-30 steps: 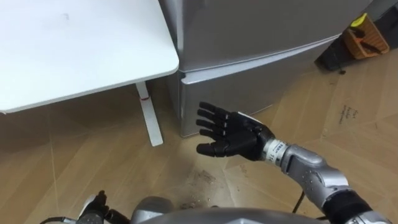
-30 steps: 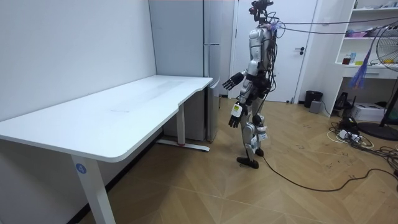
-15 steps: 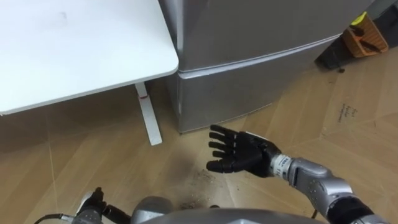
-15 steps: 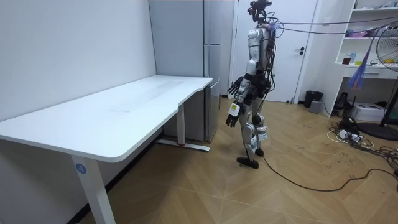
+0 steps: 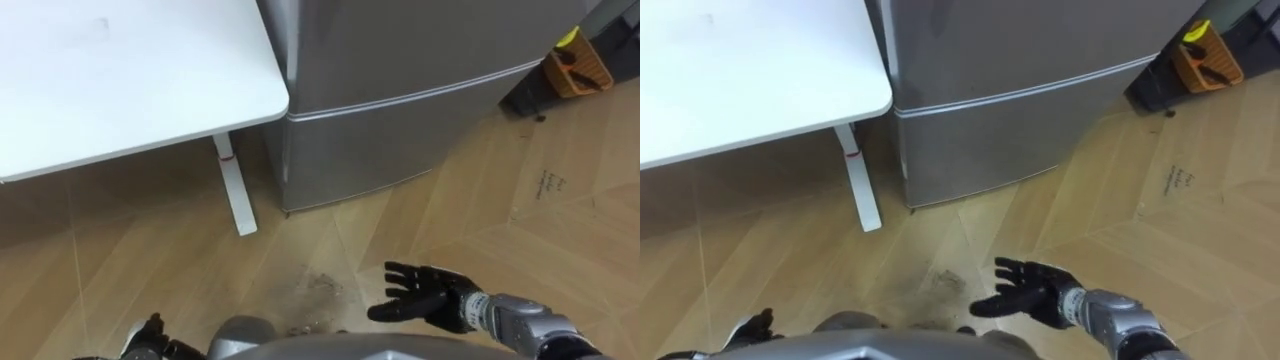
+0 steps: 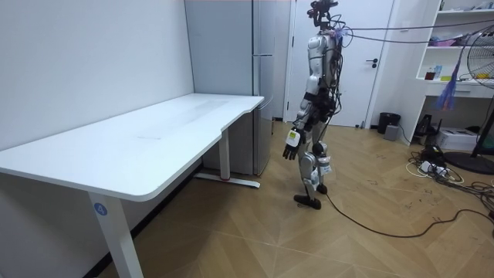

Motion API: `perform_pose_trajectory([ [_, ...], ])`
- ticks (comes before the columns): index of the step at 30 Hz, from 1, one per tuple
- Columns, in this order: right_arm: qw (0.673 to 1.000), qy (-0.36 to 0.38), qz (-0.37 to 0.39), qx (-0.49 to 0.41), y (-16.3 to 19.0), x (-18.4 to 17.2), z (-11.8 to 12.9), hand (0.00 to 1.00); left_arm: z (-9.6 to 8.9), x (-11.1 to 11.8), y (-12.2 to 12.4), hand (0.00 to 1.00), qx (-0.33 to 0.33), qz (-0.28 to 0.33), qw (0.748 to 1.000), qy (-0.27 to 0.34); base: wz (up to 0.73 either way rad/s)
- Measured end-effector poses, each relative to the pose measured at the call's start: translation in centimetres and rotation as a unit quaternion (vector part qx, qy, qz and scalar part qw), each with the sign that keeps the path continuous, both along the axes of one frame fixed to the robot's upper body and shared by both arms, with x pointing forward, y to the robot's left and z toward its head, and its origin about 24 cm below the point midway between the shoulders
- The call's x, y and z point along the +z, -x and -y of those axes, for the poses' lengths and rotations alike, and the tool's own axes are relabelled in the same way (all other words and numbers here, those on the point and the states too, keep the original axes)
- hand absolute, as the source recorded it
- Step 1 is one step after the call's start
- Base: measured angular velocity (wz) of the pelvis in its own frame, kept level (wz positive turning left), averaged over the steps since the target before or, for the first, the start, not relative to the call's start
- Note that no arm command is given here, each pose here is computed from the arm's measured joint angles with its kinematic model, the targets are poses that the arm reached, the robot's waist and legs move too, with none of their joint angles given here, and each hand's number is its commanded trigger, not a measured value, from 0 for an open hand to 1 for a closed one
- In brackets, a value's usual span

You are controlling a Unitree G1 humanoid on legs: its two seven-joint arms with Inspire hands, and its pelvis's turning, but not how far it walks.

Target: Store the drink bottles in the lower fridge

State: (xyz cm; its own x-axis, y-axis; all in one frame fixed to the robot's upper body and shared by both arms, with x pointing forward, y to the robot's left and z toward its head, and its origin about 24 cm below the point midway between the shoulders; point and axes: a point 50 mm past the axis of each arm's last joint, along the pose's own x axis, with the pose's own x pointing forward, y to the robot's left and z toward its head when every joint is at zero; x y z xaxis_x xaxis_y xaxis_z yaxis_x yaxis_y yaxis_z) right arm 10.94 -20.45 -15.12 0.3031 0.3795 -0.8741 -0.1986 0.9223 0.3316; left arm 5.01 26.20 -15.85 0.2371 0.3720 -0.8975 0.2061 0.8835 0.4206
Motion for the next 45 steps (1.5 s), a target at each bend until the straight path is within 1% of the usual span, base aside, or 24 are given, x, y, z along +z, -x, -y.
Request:
perform_pose_trajectory([
  [2,0.999,0.022,-0.026,-0.003,1.1,-0.5,0.3,0.0,0.0,0.0,0.1,0.0,0.001,-0.002,1.0,0.0,0.0],
  [5,0.998,0.046,-0.042,-0.011,1.9,-0.9,0.6,0.0,0.0,-0.1,0.4,0.0,0.012,-0.004,1.0,0.001,-0.02],
  [12,0.994,0.093,-0.042,-0.033,2.0,-1.0,1.5,0.0,-0.5,-0.1,1.1,0.0,0.047,-0.007,0.999,0.001,0.09],
  [16,0.992,0.112,-0.043,-0.042,2.2,-1.0,1.7,0.0,-0.4,-0.2,2.3,0.0,0.043,-0.028,0.999,0.001,0.18],
  [17,0.991,0.115,-0.049,-0.055,2.7,-1.1,1.9,0.0,-0.3,-0.2,2.5,0.0,0.044,-0.03,0.999,0.002,0.4],
  [20,0.987,0.128,-0.048,-0.082,2.9,-1.1,2.4,0.0,-0.4,-0.2,3.1,0.0,0.05,-0.035,0.998,-0.002,0.44],
  [22,0.986,0.133,-0.047,-0.094,2.9,-1.1,2.6,0.0,-0.5,-0.2,2.9,0.0,0.053,-0.031,0.998,-0.005,0.53],
  [29,0.974,0.163,-0.064,-0.141,4.8,-1.3,3.5,0.0,-0.4,-0.1,2.1,0.0,0.049,-0.013,0.999,-0.007,0.67],
  [34,0.971,0.169,-0.064,-0.156,5.4,-1.4,3.8,0.0,-0.5,-0.1,2.1,0.0,0.043,-0.007,0.999,-0.014,0.25],
  [40,0.968,0.167,-0.071,-0.172,6.4,-1.5,3.7,0.0,-0.5,-0.1,3.9,0.0,0.05,-0.024,0.998,-0.022,-0.01],
  [45,0.966,0.17,-0.082,-0.175,6.9,-1.6,3.7,0.0,0.3,-0.3,4.0,0.0,0.053,-0.026,0.998,-0.016,0.0],
])
